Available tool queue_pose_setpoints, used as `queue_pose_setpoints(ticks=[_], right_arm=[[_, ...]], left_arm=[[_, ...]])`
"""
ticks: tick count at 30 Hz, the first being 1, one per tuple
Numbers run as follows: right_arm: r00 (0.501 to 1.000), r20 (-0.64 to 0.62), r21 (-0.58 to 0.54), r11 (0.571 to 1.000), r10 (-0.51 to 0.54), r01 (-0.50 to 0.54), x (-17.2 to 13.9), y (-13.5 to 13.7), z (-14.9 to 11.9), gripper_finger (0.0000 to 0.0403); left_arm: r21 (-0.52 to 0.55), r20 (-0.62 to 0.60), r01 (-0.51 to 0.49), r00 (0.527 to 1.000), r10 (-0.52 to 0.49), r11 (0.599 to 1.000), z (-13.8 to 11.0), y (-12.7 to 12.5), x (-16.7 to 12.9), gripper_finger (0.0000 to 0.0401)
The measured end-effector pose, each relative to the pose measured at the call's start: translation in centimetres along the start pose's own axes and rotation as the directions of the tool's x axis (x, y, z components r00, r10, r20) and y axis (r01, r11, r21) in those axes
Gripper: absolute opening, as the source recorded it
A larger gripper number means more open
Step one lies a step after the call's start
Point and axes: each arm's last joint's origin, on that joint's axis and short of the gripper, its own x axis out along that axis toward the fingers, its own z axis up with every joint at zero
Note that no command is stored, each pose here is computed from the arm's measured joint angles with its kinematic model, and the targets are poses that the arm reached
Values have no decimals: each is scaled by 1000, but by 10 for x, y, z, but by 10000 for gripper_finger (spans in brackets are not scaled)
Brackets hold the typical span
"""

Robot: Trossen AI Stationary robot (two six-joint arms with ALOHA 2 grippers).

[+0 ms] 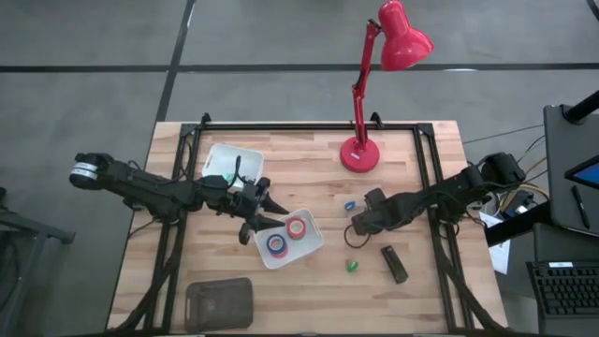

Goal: Pick and place Stapler, Stapler remover, tape
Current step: Put the light blue staple remover into the top white bin

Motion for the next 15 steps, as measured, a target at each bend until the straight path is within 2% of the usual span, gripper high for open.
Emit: queue_pose_setpoints(ticks=[15], right_arm=[[1000, 7, -37, 999, -1, 2, 1, 0, 2, 59]], left_arm=[[12, 0, 0, 1000, 0, 1000, 0, 0, 0, 167]])
